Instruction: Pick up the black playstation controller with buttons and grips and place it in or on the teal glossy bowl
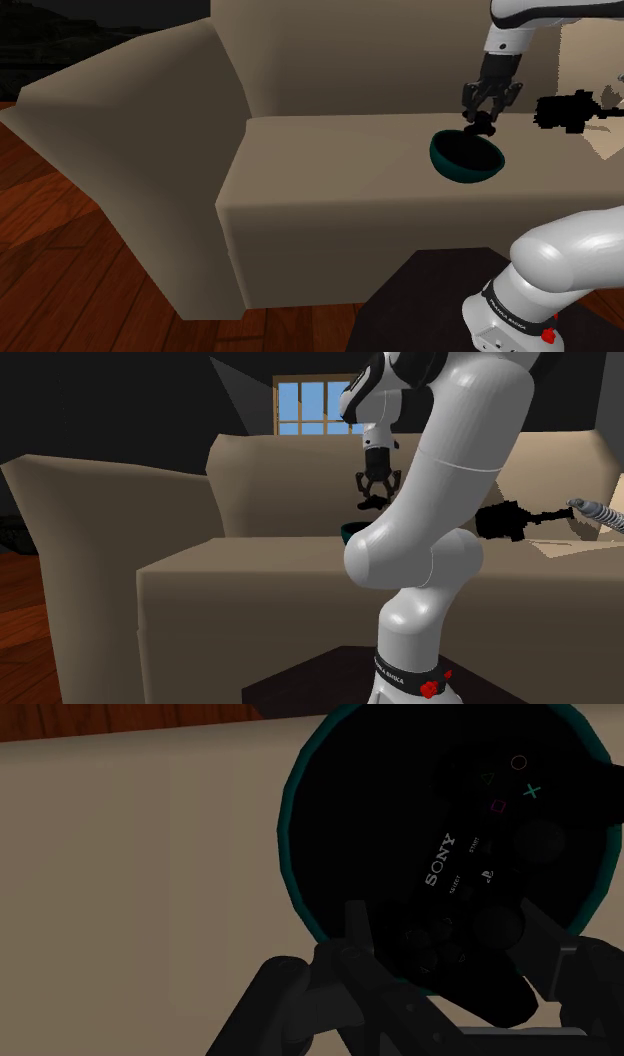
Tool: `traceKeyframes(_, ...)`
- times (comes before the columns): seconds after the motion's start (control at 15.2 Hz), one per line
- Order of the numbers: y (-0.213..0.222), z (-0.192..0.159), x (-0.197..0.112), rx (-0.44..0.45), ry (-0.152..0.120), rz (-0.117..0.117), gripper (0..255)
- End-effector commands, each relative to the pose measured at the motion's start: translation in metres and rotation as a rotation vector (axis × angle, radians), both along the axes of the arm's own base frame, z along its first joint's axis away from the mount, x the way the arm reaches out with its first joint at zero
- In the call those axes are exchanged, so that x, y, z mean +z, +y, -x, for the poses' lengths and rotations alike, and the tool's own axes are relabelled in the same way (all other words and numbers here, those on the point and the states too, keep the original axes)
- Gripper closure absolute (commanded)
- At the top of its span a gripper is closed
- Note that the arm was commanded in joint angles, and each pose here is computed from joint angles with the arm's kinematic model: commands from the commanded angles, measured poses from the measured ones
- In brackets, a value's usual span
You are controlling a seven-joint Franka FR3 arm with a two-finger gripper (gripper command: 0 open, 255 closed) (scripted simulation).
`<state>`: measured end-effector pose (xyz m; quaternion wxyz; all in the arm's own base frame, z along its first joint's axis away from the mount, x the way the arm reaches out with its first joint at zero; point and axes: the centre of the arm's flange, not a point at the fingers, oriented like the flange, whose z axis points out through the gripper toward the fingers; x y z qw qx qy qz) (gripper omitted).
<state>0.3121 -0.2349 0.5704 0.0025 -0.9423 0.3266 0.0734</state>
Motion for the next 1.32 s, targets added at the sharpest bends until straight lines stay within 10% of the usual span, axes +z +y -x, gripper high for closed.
traceKeyframes(0.0,0.000,0.000,-0.010,0.000,0.000,0.000,255)
traceKeyframes(1.06,0.000,0.000,-0.056,0.000,0.000,0.000,255)
traceKeyframes(1.12,0.000,0.000,-0.056,0.000,0.000,0.000,0)
traceKeyframes(1.25,0.000,0.000,-0.056,0.000,0.000,0.000,0)
